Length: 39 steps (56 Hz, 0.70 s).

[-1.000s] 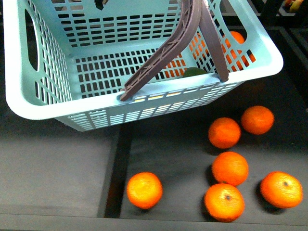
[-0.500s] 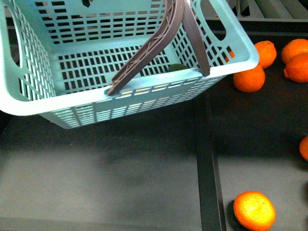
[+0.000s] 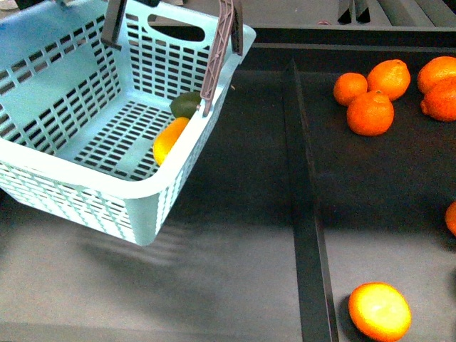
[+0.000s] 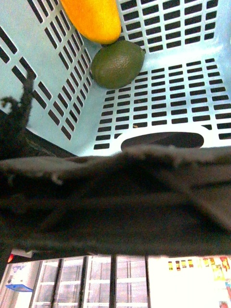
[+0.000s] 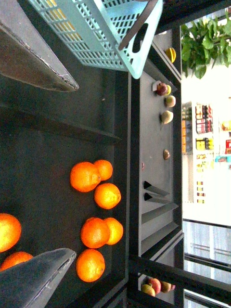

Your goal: Pick mango and avocado into basket

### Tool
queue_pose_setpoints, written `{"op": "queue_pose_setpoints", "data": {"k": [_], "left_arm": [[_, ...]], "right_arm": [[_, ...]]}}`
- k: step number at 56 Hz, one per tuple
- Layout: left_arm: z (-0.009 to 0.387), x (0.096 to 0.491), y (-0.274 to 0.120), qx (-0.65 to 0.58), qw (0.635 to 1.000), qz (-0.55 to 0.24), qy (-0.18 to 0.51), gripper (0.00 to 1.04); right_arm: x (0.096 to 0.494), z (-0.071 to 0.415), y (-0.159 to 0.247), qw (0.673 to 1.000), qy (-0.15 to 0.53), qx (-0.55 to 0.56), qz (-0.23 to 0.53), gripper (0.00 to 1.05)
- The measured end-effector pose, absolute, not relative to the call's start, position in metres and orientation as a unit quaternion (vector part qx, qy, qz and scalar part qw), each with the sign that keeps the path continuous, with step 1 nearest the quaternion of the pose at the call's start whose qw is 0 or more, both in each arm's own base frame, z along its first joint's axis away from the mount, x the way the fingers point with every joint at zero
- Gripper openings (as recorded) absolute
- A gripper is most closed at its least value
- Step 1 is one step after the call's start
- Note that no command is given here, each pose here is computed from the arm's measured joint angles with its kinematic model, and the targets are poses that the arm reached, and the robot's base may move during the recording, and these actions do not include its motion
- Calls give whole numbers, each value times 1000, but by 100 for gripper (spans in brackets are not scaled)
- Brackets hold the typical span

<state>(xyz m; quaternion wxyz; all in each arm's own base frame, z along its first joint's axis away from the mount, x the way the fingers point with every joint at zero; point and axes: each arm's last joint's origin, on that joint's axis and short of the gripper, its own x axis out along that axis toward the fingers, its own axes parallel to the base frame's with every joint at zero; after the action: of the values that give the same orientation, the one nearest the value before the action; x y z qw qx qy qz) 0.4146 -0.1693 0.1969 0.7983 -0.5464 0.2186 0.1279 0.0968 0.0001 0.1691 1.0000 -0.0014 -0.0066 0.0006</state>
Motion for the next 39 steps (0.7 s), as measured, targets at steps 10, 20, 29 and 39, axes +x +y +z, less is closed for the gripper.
{"op": "queue_pose_setpoints", "data": {"k": [10, 20, 29, 39], "left_arm": [[175, 423, -166, -570, 770, 161, 235, 5], [166, 426, -164, -584, 757, 168, 242, 5], [156, 422, -160, -586, 751, 179, 246, 5], [145, 413, -156, -596, 745, 175, 244, 7]], "right_arm": [[97, 169, 0, 1000, -7, -1, 0, 96], [97, 169, 0, 1000, -7, -1, 0, 96], [97, 169, 0, 1000, -7, -1, 0, 96], [97, 169, 0, 1000, -7, -1, 0, 96]]}}
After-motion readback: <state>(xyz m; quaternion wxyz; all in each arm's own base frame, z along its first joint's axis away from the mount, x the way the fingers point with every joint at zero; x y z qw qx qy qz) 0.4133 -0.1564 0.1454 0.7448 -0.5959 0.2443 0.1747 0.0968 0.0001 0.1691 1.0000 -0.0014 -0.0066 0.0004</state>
